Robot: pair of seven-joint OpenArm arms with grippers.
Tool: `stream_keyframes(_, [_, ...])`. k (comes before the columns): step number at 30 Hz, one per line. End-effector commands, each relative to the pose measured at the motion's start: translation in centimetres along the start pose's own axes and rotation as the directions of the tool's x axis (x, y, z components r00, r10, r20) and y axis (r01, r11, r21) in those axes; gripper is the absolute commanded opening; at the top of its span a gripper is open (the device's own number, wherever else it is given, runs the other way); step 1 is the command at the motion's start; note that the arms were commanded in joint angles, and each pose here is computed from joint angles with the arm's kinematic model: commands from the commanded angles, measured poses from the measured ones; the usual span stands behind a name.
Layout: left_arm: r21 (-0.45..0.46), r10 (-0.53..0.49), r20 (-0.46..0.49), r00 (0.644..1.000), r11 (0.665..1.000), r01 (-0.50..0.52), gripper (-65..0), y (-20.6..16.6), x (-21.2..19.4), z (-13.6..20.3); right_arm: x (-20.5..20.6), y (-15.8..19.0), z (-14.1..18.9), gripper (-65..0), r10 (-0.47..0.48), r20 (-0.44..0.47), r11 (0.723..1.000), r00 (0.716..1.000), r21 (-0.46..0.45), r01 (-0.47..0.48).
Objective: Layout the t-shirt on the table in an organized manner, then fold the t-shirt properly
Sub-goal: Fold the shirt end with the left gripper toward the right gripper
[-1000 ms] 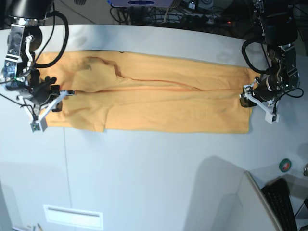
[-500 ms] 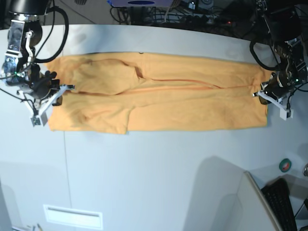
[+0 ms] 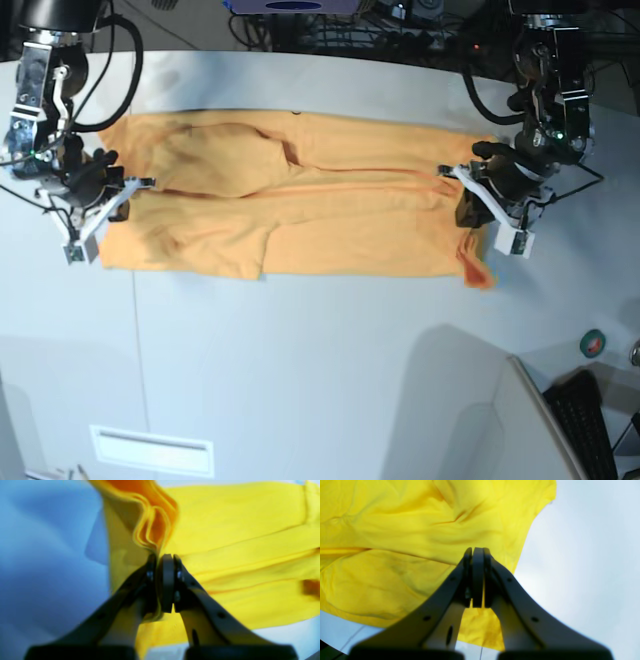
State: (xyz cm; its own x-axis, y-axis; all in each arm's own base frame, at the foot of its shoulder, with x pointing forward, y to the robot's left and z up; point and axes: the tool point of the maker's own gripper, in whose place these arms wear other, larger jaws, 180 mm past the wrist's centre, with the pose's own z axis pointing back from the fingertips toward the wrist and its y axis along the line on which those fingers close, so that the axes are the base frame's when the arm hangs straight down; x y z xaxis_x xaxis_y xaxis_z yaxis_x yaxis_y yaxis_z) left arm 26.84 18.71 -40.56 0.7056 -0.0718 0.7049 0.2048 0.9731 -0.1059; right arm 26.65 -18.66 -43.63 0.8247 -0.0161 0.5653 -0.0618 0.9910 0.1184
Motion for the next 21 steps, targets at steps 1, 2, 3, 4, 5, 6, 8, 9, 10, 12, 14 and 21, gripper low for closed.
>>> stream_keyframes(1, [-0.032, -0.010, 0.031, 0.999, 0.999, 0.011, -65.0, -1.3, 1.0, 0.0, 1.7, -0.1, 0.4, -65.0, 0.014, 0.052, 1.000, 0.999, 0.001, -0.014])
stream_keyframes(2, [-0.056, -0.005, 0.029, 1.000, 0.998, 0.007, -65.0, -2.4, 1.0, -0.4, 1.7, -0.1, 0.4, -65.0, 0.014, 0.052, 1.000, 0.999, 0.001, -0.014])
stream_keyframes(3, [-0.072, 0.001, 0.023, 1.000, 0.997, 0.001, -65.0, -3.3, 0.8, -0.7, 1.7, -0.1, 0.4, -65.0, 0.014, 0.052, 1.000, 0.999, 0.001, -0.014])
stream_keyframes(4, [-0.082, 0.018, 0.020, 1.000, 0.996, -0.016, -65.0, -4.2, 0.7, -1.0, 1.7, -0.1, 0.4, -65.0, 0.014, 0.052, 1.000, 0.999, 0.001, -0.014])
stream_keyframes(5, [-0.092, 0.029, 0.012, 1.000, 0.995, -0.028, -65.0, -5.1, 0.5, -1.3, 1.7, -0.1, 0.4, -65.0, 0.014, 0.052, 1.000, 0.999, 0.001, -0.014])
stream_keyframes(6, [-0.103, 0.032, 0.005, 0.999, 0.994, -0.032, -65.0, -5.9, 0.4, -1.5, 1.7, -0.2, 0.4, -65.0, 0.013, 0.053, 1.000, 0.999, 0.000, -0.013])
stream_keyframes(8, [-0.131, 0.028, -0.007, 1.000, 0.991, -0.029, -65.0, -7.6, 0.1, -1.9, 1.7, -0.2, 0.4, -65.0, 0.012, 0.053, 1.000, 0.999, -0.001, -0.012])
stream_keyframes(9, [-0.141, 0.025, -0.014, 1.000, 0.990, -0.027, -65.0, -8.2, 0.0, -2.1, 1.7, -0.2, 0.4, -65.0, 0.012, 0.053, 1.000, 0.999, -0.001, -0.012])
stream_keyframes(10, [-0.150, 0.027, -0.019, 0.999, 0.988, -0.029, -65.0, -8.7, -0.2, -2.2, 1.7, -0.2, 0.4, -65.0, 0.012, 0.053, 1.000, 0.999, -0.001, -0.012])
stream_keyframes(12, [-0.165, 0.026, -0.023, 0.999, 0.986, -0.029, -65.0, -9.4, -0.3, -2.3, 1.7, -0.2, 0.4, -65.0, 0.012, 0.053, 1.000, 0.999, -0.001, -0.012])
stream_keyframes(14, [-0.176, 0.041, -0.019, 0.999, 0.984, -0.044, -65.0, -10.1, -0.2, -2.5, 1.7, -0.2, 0.4, -65.0, 0.012, 0.053, 1.000, 0.999, -0.001, -0.012])
stream_keyframes(21, [-0.195, 0.066, -0.011, 0.998, 0.979, -0.067, -65.0, -11.2, 0.6, -3.2, 1.7, -0.1, 0.4, -65.0, 0.014, 0.051, 1.000, 0.999, 0.001, -0.014])
